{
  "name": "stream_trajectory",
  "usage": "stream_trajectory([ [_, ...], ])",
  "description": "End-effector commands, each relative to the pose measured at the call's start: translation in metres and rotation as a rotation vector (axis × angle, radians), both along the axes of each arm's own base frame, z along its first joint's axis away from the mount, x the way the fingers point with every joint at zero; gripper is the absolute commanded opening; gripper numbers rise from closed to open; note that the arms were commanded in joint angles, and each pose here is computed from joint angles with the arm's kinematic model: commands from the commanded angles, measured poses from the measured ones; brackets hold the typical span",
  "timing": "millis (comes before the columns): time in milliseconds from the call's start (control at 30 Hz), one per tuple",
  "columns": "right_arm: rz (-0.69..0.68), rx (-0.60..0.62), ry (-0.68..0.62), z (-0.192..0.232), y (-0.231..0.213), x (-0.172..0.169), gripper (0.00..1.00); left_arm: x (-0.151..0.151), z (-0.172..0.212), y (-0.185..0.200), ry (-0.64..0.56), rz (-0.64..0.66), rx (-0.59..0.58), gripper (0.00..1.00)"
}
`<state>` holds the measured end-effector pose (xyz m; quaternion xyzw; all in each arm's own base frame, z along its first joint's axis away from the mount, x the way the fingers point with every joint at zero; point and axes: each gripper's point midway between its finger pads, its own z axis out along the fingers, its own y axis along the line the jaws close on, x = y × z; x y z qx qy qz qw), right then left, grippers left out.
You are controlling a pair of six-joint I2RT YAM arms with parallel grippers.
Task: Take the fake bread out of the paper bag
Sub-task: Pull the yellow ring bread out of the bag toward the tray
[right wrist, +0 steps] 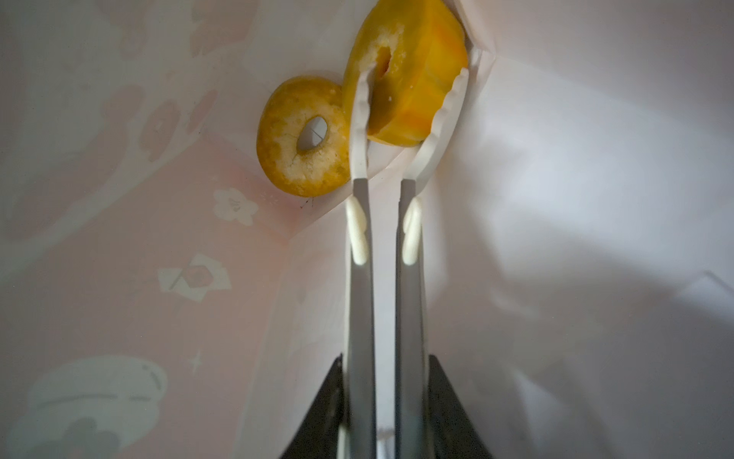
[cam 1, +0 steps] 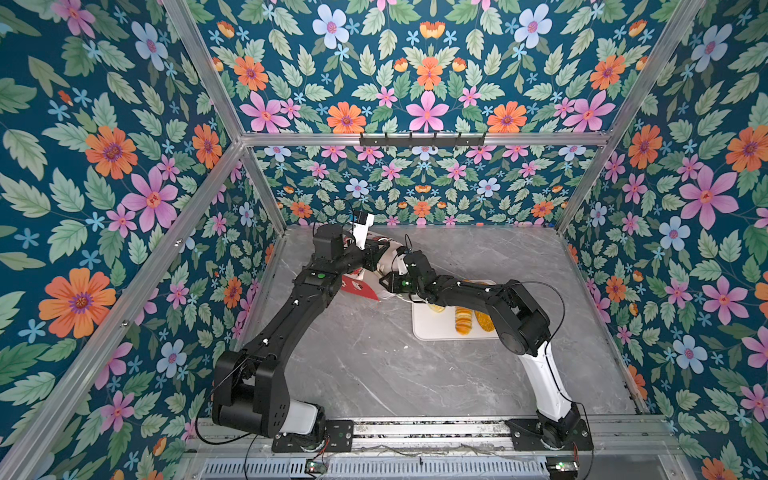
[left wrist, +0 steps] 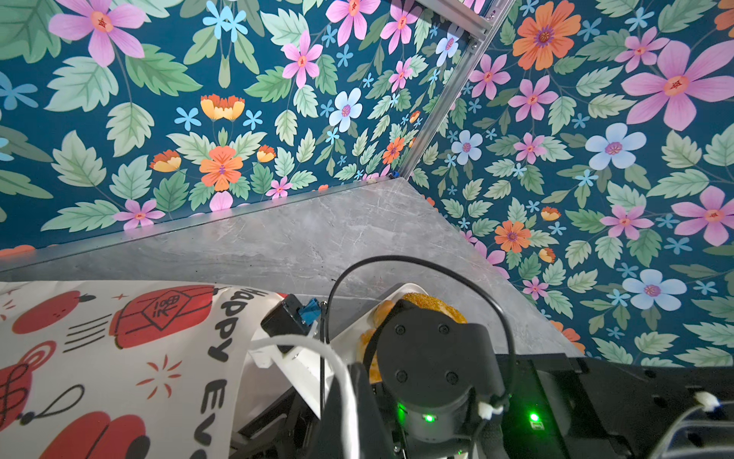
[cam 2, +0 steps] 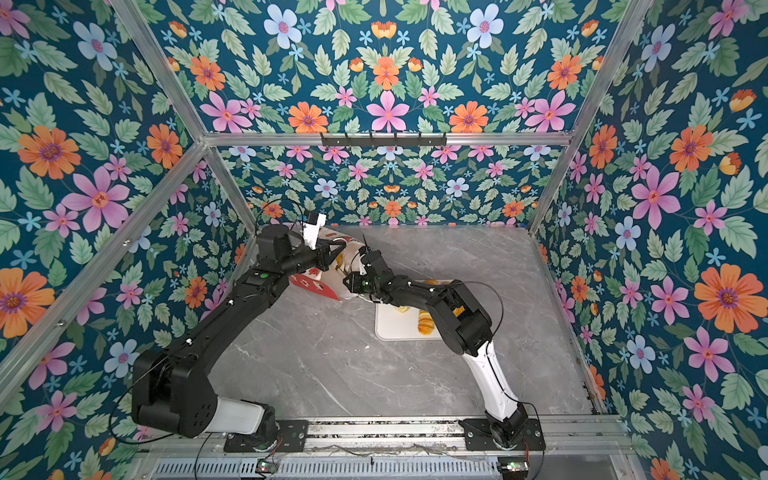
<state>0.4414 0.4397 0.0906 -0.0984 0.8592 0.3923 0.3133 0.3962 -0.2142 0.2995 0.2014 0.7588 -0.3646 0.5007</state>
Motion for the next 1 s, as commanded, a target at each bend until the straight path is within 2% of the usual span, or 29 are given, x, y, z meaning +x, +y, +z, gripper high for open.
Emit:
stream_trajectory([
  [0,-0.003,0.016,-0.01,0.008,0.0,0.0,0.21,-0.001,0.007,0.0,-0.028,0.0,-0.01,0.0],
  [233,-0.008,-0.016,-0.04,0.019,-0.015,-0.01,0.13,0.004,-0.001,0.001,-0.022,0.012,-0.006,0.0],
  [967,0.061,-0.197,-0.047,0.06,-0.097,-0.098,0.1,0.034,-0.008,0.017,-0.045,0.149,-0.031,0.0],
])
